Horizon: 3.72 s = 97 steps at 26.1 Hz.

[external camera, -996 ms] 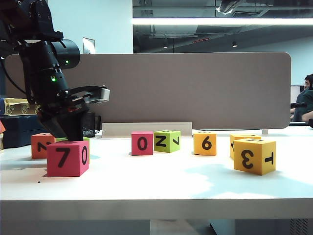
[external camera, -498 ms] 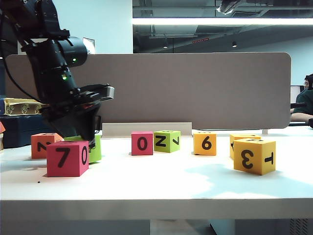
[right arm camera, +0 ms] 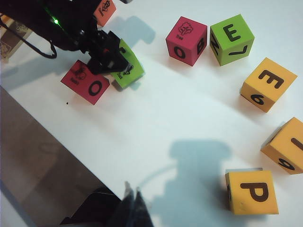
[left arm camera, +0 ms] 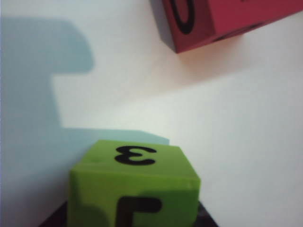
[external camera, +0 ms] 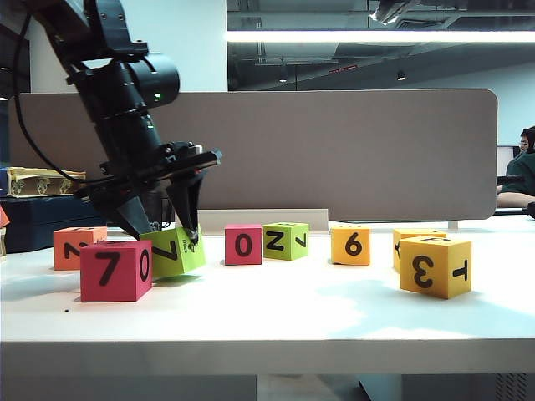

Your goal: Select the appropriate blocks from the scattered letter blocks on the table and arrange them in a row to spell out "DEEP".

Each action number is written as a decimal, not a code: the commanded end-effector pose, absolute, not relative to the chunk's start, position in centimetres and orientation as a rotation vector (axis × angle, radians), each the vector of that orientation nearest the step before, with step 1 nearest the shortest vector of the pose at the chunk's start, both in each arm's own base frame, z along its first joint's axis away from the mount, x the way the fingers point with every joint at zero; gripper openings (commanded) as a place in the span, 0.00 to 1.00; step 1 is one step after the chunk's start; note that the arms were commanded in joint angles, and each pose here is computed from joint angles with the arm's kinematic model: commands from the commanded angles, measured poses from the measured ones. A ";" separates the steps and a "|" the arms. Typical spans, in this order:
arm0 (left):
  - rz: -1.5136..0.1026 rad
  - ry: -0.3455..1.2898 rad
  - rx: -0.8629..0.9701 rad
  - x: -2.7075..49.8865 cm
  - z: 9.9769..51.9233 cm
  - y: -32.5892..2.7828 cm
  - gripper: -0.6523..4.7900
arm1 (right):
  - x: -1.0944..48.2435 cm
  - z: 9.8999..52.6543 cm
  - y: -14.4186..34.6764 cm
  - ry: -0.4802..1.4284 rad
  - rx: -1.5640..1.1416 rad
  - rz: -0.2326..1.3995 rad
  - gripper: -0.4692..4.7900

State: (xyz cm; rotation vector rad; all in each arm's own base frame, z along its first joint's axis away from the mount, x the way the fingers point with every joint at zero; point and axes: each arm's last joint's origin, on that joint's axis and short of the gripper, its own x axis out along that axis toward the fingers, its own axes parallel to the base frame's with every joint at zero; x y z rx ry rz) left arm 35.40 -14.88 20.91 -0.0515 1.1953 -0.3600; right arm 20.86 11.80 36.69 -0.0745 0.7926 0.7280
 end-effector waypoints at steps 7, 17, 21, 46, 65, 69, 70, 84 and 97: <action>-0.190 1.154 -0.035 34.5 21.1 -17.0 0.60 | 20.8 36.9 11.8 0.777 -0.076 0.734 0.09; -0.128 1.135 -0.119 34.3 21.2 -17.8 0.61 | 20.8 36.9 11.8 0.786 -0.077 0.733 0.09; -0.127 1.130 -0.118 34.4 21.2 -17.8 0.66 | 20.7 36.8 11.7 0.803 -0.078 0.731 0.09; -0.565 0.828 0.187 36.4 30.3 -19.7 0.75 | 21.1 36.7 11.2 0.773 -0.172 0.529 0.09; -0.969 0.532 0.654 37.4 26.6 -25.1 0.75 | 21.0 36.5 10.7 0.790 -0.228 0.407 0.09; -1.008 0.455 0.622 38.3 25.9 -25.8 0.75 | 20.9 36.4 10.7 0.804 -0.232 0.406 0.09; -1.018 0.441 0.623 38.4 25.8 -25.9 0.75 | 20.9 36.4 10.7 0.807 -0.233 0.406 0.09; -1.197 0.450 0.604 42.3 24.9 -28.9 0.77 | 20.8 36.3 10.7 0.816 -0.235 0.405 0.09; -1.320 0.465 0.642 43.4 23.5 -29.5 0.89 | 20.8 36.3 10.7 0.818 -0.234 0.407 0.09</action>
